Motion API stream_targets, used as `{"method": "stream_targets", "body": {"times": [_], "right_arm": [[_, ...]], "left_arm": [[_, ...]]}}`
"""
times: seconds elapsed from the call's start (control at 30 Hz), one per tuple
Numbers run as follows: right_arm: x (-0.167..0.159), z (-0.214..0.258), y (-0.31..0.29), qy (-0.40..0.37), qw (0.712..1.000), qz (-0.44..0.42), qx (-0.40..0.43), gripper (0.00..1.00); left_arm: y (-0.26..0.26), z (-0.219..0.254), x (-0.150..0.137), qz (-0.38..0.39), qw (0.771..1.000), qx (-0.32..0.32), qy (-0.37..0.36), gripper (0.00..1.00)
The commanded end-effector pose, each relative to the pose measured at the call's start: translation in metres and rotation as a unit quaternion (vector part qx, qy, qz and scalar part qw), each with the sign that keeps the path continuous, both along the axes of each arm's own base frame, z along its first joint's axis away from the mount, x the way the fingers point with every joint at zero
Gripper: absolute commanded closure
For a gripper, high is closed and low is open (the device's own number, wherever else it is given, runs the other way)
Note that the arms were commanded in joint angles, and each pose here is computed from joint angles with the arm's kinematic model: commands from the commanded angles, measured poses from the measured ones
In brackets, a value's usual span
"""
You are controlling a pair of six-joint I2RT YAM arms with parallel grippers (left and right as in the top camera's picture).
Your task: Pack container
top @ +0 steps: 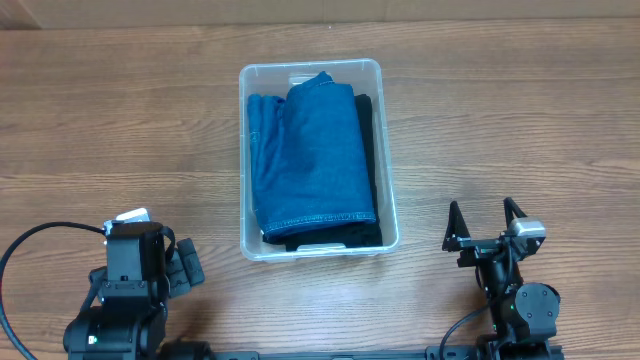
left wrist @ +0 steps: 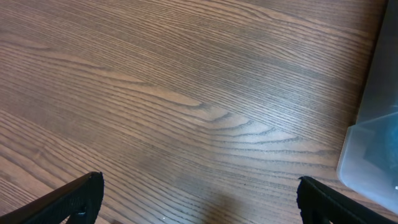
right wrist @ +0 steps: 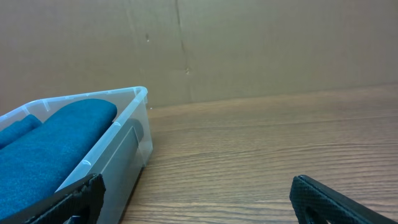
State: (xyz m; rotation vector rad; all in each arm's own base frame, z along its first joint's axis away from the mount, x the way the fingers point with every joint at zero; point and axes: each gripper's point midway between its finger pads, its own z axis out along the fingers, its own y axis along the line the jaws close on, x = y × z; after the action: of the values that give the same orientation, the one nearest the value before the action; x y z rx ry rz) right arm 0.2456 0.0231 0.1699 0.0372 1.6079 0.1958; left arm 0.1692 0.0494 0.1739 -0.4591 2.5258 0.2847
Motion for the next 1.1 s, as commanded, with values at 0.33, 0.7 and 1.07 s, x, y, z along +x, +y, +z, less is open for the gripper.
{"method": "stream_targets", "body": {"times": [0.33, 0.7, 1.07], "right_arm": [[0.0, -0.001, -0.002, -0.002, 1.0, -0.005, 0.0, 0.0], [0.0, -0.001, -0.002, -0.002, 1.0, -0.005, 0.0, 0.0], [0.0, -0.001, -0.002, -0.002, 1.0, -0.005, 0.0, 0.0]], "left_arm": [[-0.007, 0.045, 0.004, -0.042, 0.973, 0.009, -0.227, 0.0], [-0.048, 0.038, 0.07, -0.186, 0.849, 0.054, -0.493, 0.0], [-0.056, -0.023, 0.074, -0.209, 0.886, 0.024, -0.414, 0.0]]}}
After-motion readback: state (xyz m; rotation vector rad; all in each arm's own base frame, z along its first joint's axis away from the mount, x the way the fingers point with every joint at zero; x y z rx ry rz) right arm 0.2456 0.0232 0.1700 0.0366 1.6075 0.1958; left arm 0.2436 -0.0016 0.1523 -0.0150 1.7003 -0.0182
